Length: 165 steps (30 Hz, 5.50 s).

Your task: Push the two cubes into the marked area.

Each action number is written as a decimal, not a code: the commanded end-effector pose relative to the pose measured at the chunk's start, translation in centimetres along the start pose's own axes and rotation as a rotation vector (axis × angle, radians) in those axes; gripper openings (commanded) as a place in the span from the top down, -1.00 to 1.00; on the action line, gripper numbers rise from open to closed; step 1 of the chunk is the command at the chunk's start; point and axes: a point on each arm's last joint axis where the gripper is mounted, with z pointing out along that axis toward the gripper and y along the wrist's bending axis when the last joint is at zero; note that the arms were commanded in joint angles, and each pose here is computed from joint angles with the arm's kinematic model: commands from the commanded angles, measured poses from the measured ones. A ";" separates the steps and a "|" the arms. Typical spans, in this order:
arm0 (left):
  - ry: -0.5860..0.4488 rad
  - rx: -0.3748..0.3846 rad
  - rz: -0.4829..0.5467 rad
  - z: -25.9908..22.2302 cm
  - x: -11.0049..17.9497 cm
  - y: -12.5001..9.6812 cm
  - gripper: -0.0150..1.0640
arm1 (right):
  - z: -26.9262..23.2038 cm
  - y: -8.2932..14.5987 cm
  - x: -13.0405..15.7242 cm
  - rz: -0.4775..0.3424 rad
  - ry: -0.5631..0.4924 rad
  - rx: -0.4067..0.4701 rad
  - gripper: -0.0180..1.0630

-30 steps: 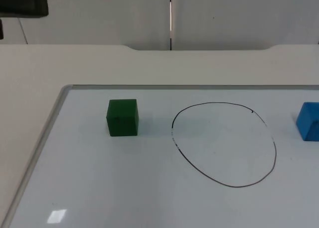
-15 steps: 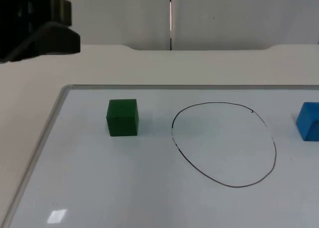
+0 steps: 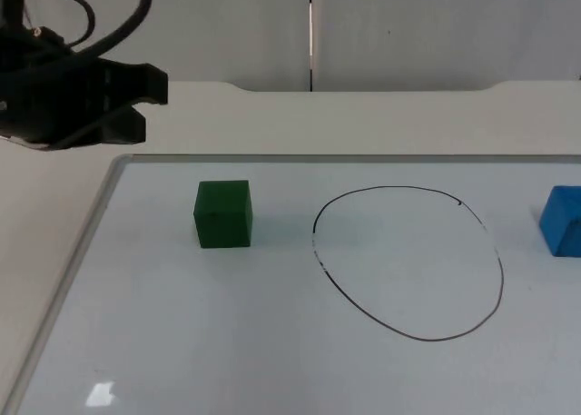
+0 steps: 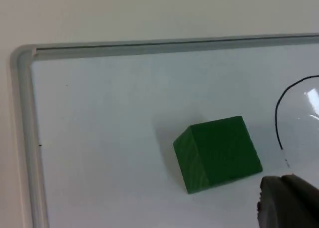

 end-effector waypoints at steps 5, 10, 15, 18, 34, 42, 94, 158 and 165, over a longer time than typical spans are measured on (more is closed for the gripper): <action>0.034 -0.023 0.001 2.4 -0.2 0.4 0.98 | 0.2 0.0 0.1 0.007 -0.004 0.005 -0.98; 0.091 -0.060 0.004 4.9 0.6 1.3 0.98 | 0.2 0.0 0.1 0.007 -0.004 0.005 -0.98; 0.130 -0.094 0.011 7.2 1.1 2.2 0.98 | 0.2 0.0 0.1 0.007 -0.004 0.005 -0.98; 0.150 -0.090 0.007 7.8 1.3 2.3 0.98 | 0.2 0.0 0.1 0.007 -0.004 0.005 -0.98; 0.188 -0.082 -0.013 11.3 1.5 2.6 0.98 | 0.2 0.0 0.1 0.007 -0.004 0.005 -0.98; 0.207 -0.072 -0.018 12.3 1.9 2.4 0.98 | 0.2 0.0 0.1 0.008 -0.004 0.003 -0.98; 0.181 -0.060 0.133 13.2 2.7 -3.2 0.98 | 0.2 0.0 0.1 0.007 -0.004 0.005 -0.98; 0.187 0.053 0.213 14.0 2.7 -6.9 0.98 | 0.2 0.0 0.1 0.008 -0.004 0.003 -0.98; 0.188 0.054 0.214 14.0 2.7 -7.0 0.98 | 0.2 0.0 0.1 0.008 -0.004 0.003 -0.98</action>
